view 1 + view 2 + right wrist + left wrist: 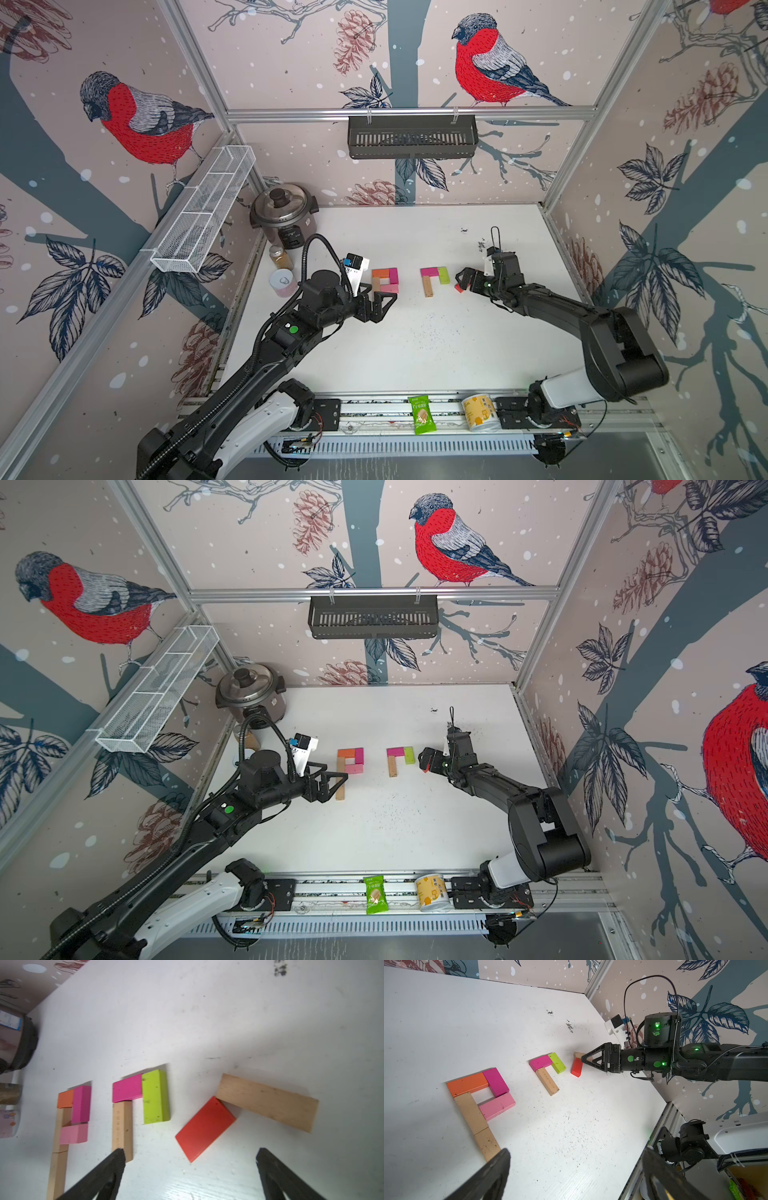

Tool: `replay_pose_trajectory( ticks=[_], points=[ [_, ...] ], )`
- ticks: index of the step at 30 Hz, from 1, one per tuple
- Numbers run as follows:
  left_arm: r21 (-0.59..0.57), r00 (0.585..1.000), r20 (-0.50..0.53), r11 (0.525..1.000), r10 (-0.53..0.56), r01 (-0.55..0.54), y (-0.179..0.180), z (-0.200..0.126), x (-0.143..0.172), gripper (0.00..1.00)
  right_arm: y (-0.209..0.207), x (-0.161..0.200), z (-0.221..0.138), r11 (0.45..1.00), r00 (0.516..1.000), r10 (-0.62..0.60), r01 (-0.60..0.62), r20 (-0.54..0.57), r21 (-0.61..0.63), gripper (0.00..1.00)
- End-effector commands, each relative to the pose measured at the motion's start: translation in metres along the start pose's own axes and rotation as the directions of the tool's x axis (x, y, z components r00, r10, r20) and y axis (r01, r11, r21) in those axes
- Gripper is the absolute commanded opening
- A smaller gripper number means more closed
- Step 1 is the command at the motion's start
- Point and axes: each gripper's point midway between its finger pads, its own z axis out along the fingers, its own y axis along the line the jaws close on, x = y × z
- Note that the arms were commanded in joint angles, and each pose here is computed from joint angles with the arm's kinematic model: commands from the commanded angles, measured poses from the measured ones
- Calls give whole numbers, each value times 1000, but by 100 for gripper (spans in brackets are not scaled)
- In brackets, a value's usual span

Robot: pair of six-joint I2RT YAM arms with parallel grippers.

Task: Assemble the letter p with building blocks
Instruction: Pick up the building block from the center of the board.

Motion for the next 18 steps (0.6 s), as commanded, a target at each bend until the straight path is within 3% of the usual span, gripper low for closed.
replay_pose_trajectory(
  ticks=[1, 18],
  points=[
    [16, 1000, 21, 1000, 13, -14, -4, -1, -5, 97, -2, 0, 6, 1000, 1000, -13, 13, -20, 10, 100],
    [18, 1000, 22, 1000, 9, -9, -4, -2, -4, 97, 1, -12, 42, 997, 995, -77, 75, -68, -33, 100]
  ],
)
